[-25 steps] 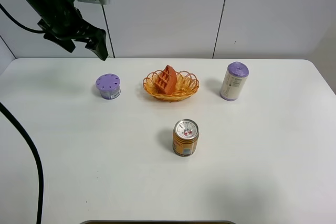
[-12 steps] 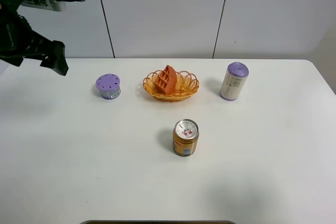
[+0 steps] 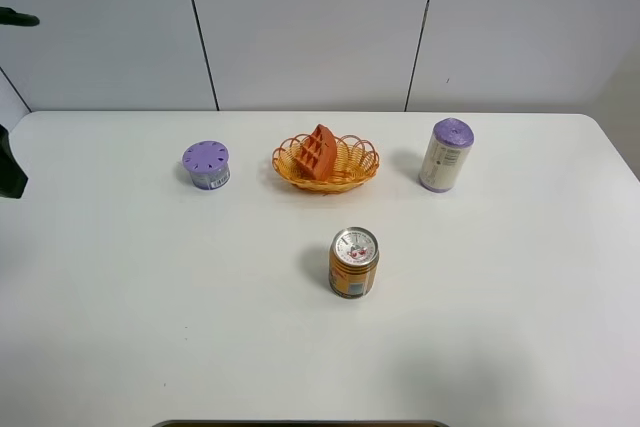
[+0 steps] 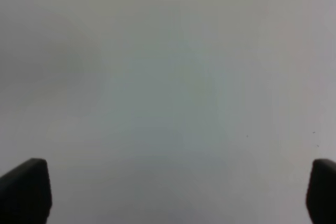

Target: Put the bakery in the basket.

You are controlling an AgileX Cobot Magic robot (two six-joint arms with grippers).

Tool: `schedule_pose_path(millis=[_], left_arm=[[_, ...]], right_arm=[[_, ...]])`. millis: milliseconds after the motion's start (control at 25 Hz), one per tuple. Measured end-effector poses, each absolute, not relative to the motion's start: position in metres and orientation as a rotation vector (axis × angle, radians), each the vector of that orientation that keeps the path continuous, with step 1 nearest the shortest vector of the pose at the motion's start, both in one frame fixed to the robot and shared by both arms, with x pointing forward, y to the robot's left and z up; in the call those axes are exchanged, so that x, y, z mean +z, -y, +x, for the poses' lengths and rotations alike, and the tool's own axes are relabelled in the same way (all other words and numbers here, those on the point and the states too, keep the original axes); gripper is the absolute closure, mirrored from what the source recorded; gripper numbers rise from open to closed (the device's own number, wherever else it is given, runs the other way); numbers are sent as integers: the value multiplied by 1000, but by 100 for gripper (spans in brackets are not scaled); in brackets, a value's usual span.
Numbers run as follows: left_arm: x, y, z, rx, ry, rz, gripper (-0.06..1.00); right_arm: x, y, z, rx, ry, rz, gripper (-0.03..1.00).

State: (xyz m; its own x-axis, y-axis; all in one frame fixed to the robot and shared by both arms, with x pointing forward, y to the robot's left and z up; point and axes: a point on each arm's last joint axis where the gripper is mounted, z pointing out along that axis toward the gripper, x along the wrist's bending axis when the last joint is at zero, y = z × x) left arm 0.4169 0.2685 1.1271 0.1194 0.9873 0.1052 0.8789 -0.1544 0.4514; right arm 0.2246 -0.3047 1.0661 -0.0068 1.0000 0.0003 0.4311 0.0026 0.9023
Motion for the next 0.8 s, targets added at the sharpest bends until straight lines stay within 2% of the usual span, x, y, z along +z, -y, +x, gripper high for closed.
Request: schedule_pose_path(millis=[200, 800], left_arm=[[1122, -274, 399, 571, -1829, 2114, -4], [1065, -303, 323, 704, -1840, 2043, -5]], right_arm=[[1066, 305, 225, 968, -1536, 1525, 5], [1066, 305, 225, 968, -1536, 1525, 5]])
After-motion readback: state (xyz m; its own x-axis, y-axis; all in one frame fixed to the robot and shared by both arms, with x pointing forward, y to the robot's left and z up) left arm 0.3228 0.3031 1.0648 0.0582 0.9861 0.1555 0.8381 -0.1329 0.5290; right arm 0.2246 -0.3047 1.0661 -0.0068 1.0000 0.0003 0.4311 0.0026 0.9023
